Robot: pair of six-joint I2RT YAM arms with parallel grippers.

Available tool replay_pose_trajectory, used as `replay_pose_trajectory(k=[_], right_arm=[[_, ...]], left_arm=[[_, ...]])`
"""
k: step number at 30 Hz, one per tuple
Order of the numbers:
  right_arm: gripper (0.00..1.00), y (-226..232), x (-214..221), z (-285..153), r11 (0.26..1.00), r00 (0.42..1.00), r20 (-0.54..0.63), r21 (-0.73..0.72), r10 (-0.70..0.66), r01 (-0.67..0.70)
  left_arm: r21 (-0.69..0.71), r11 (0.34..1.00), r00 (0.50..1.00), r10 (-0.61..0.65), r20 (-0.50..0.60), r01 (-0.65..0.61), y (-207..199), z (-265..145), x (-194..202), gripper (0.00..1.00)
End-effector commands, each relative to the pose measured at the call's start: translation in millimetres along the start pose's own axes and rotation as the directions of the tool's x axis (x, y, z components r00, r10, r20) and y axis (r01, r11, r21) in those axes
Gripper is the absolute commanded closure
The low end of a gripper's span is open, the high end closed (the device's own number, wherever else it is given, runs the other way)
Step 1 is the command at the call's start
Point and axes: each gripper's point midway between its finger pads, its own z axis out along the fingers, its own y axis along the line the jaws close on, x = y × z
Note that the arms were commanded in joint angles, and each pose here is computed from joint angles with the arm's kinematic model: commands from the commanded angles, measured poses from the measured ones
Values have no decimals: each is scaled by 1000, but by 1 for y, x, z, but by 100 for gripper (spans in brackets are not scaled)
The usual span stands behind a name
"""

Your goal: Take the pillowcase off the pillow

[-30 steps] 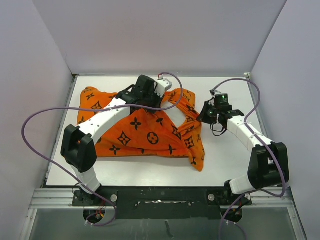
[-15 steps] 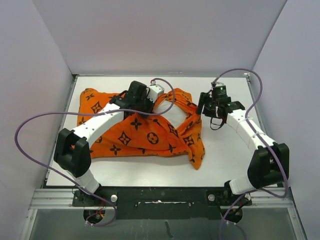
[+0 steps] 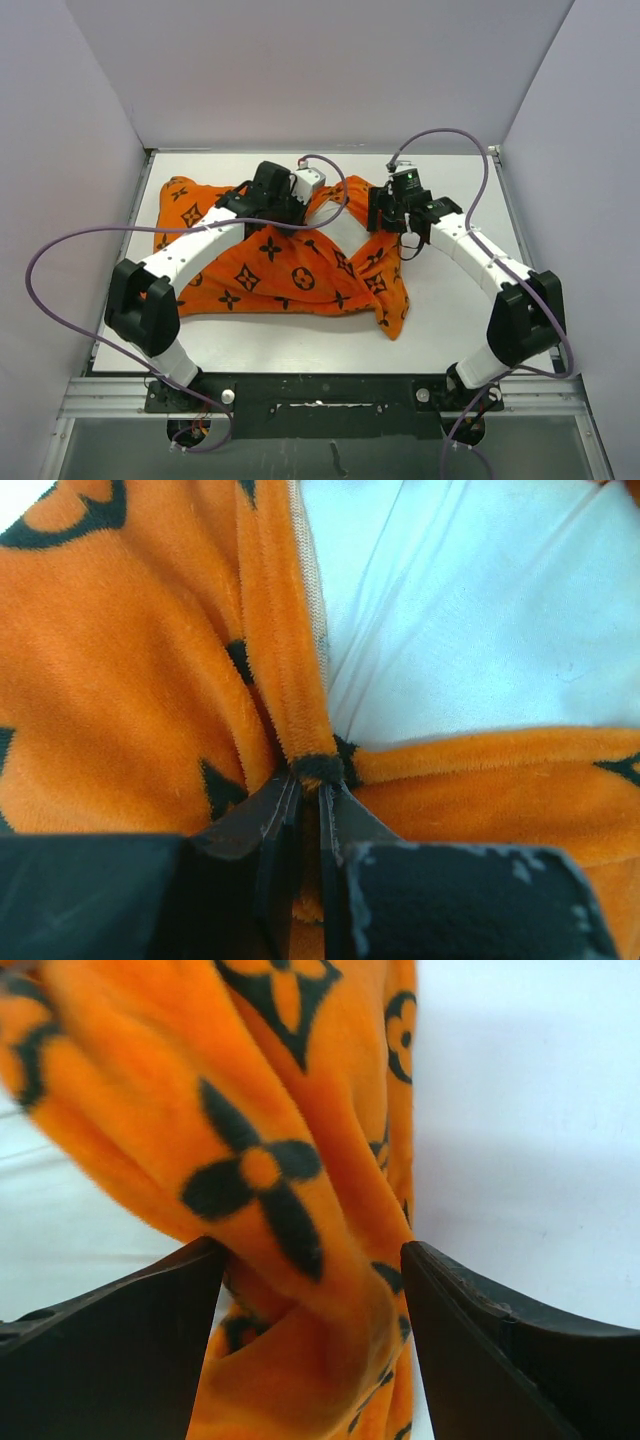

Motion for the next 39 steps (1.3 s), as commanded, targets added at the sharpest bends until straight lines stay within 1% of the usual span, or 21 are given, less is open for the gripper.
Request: replay_pose_trajectory(k=[1, 2, 4, 7, 8, 9, 10, 13, 14, 18, 21, 23, 26, 29, 31, 32, 33, 34, 37, 39], right_arm=[[30, -16, 9, 9, 999, 999, -33, 22, -29, 30], [31, -21, 12, 11, 999, 999, -42, 32, -26, 27], [38, -35, 16, 12, 998, 999, -52, 54, -6, 9], [54, -50, 19, 11, 997, 998, -56, 83, 15, -10], [58, -50, 19, 9, 997, 998, -56, 80, 20, -15], [57, -45, 18, 6, 998, 998, -51, 62, 21, -18], [52, -35, 17, 3, 1000, 999, -40, 21, 18, -17], [21, -10, 4, -13, 997, 999, 28, -78, 30, -28], [18, -5, -2, -20, 994, 998, 52, -100, 38, -33], [17, 9, -21, -44, 988, 990, 129, -149, 49, -29], [18, 21, -21, -52, 984, 989, 145, -179, 20, 6], [18, 25, -13, -48, 983, 992, 124, -184, 0, 23], [18, 27, 11, -30, 984, 999, 43, -177, -28, 35], [20, 25, 34, -14, 986, 998, -34, -162, -51, 45], [25, 17, 46, -6, 990, 995, -71, -127, -65, 56], [29, 10, 52, -2, 994, 993, -88, -93, -72, 64], [36, 2, 56, 0, 996, 992, -100, -53, -78, 73], [46, -8, 60, 1, 997, 990, -112, -8, -82, 82], [71, -30, 62, -1, 992, 990, -118, 90, -75, 86], [82, -35, 56, -1, 991, 992, -102, 103, -70, 81]], left_arm=[[-11, 999, 999, -34, -38, 34, 5, -27, 14, 100], [-12, 999, 999, -35, -38, 34, 6, -28, 14, 100], [-13, 999, 999, -38, -35, 37, 7, -30, 14, 100], [-17, 999, 999, -37, -29, 36, 10, -34, 13, 100], [-18, 999, 999, -37, -26, 36, 10, -36, 12, 100], [-18, 999, 999, -37, -27, 36, 11, -37, 13, 100], [-18, 999, 999, -36, -25, 35, 12, -38, 13, 100], [-21, 999, 999, -35, -27, 34, 14, -39, 14, 100], [-19, 999, 999, -37, -29, 36, 14, -39, 15, 100], [-9, 999, 998, -44, -34, 43, 12, -38, 16, 100], [-5, 999, 998, -49, -33, 49, 11, -37, 14, 100], [-6, 999, 998, -52, -33, 52, 11, -37, 14, 100], [-5, 998, 998, -56, -32, 55, 11, -36, 13, 100], [-7, 998, 998, -57, -30, 57, 12, -37, 12, 100], [-10, 998, 998, -57, -28, 57, 12, -38, 11, 100], [-11, 998, 998, -56, -26, 55, 12, -39, 9, 100], [-13, 998, 998, -54, -26, 54, 13, -40, 9, 100], [-13, 999, 998, -51, -25, 51, 13, -41, 8, 100], [-17, 999, 999, -40, -22, 40, 15, -43, 6, 100], [-17, 999, 999, -32, -19, 32, 15, -43, 3, 100]])
